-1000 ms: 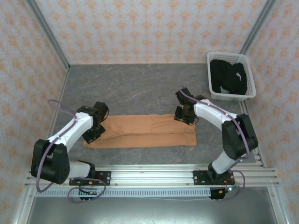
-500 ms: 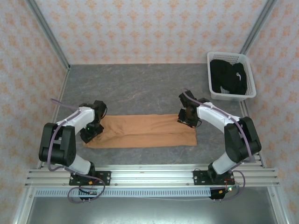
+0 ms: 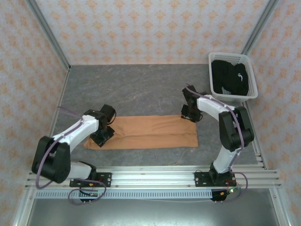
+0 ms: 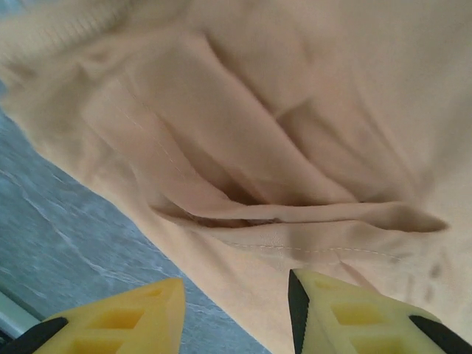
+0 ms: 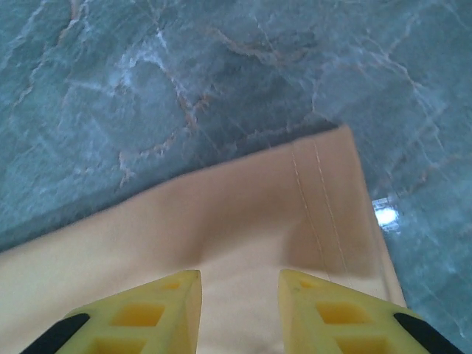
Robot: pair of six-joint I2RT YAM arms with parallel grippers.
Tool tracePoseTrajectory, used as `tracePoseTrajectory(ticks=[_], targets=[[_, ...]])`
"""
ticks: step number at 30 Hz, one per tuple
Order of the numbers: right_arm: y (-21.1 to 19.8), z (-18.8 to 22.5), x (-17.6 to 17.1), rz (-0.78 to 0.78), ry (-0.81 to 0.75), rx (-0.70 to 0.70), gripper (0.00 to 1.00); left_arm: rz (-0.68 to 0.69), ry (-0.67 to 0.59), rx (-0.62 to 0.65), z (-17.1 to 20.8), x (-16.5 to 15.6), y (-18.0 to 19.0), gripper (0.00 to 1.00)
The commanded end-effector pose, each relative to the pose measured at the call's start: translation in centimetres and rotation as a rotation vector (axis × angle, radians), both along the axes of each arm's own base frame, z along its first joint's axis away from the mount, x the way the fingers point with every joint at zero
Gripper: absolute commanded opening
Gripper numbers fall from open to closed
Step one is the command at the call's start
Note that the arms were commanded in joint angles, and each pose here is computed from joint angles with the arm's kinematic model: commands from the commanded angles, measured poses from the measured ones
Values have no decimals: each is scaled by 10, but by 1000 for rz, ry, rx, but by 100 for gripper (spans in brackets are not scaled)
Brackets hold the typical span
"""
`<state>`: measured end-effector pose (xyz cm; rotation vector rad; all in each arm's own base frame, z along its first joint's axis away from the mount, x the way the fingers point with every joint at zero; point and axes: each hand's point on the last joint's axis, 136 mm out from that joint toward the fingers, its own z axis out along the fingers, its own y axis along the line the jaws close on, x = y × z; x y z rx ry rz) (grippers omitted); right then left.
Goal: Fold and stack the t-shirts
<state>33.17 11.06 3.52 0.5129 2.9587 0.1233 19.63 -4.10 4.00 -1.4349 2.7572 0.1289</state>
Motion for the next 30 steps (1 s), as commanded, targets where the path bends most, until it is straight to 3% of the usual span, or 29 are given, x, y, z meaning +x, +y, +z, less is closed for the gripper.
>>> tracePoseTrajectory(ticks=[1,4,8,11,15,18,22,27,30], targets=[[-9,-12,1,51,76,-83,31,58,-47,-16,-8,31,-9,41],[-15,-28,-6,17,154,-98,25,28,2,50,-19,48,2,30],[-45,-30,-23,-94,198,-183,25,1,10,94,-27,84,15,28],[-55,-32,-43,-143,243,-208,24,-89,21,115,-31,137,15,28],[-50,-31,-71,-245,252,-207,23,-196,-37,75,-42,235,-11,28],[-34,-36,-104,-373,256,-149,23,-259,-152,13,-42,315,-48,29],[16,-48,-135,-465,259,-22,23,-308,-409,-152,-38,405,-117,30],[83,-60,-148,-477,303,61,23,-222,-598,-312,-45,447,-151,33],[93,-49,-138,-473,253,47,26,-267,-676,-275,-11,458,-148,40]])
